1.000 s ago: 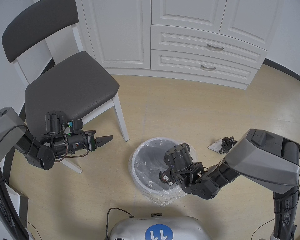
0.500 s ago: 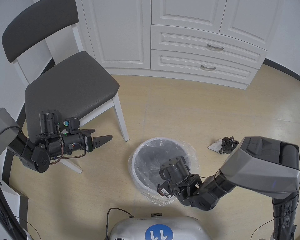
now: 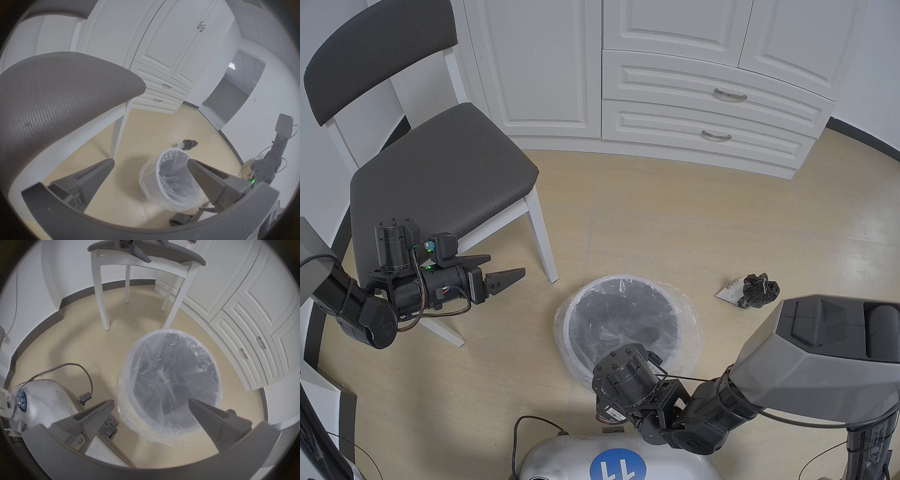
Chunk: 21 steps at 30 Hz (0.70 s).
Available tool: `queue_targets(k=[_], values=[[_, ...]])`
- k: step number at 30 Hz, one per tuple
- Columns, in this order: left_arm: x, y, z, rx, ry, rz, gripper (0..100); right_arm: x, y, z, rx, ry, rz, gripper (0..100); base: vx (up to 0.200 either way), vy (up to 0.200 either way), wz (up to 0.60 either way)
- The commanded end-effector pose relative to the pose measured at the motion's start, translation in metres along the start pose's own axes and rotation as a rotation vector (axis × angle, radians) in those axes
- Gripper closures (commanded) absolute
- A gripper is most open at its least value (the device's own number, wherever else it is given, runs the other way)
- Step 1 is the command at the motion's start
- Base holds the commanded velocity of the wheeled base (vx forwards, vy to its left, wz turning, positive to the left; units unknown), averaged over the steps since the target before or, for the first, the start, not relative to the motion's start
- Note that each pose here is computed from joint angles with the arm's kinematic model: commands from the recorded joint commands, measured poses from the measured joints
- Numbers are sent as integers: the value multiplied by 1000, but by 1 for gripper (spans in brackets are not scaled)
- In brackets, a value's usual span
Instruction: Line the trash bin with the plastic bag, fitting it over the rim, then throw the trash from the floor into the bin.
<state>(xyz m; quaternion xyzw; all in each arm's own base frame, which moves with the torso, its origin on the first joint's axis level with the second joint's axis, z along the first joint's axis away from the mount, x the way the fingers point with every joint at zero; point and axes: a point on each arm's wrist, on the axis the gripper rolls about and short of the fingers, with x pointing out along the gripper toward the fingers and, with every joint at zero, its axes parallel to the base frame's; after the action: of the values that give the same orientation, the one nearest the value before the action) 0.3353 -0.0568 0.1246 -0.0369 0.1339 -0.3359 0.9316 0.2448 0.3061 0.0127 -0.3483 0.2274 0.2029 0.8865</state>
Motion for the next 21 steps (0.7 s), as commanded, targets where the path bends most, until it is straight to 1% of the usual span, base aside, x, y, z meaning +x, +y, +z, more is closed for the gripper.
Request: queue_targets(k=[1,6,9,11,13,16,19,20,21], values=[[0,0,0,0,0,1,0,7,10,-6,-19,18,11,0,0,0,0],[1,1,0,-1,1,1,0,22,13,-11,-13,36,4,0,0,0,0],[0,0,0,1,0,1,0,19,10,-7,-1,23,0,0,0,0,0],[0,0,0,1,-2,1,0,7,4,6,15,-16,-1,0,0,0,0],[0,1,0,0,-2,2,0,-7,-7,21,40,-64,-12,0,0,0,0],[1,2,0,0,-2,4,0,-16,-24,40,83,-121,-37,0,0,0,0],[1,3,0,-1,-3,7,0,-8,-37,46,116,-132,-67,0,0,0,0],[1,3,1,0,-4,7,0,-7,-37,46,117,-131,-70,0,0,0,0],[1,4,1,0,-4,7,0,6,-40,41,122,-108,-83,0,0,0,0]])
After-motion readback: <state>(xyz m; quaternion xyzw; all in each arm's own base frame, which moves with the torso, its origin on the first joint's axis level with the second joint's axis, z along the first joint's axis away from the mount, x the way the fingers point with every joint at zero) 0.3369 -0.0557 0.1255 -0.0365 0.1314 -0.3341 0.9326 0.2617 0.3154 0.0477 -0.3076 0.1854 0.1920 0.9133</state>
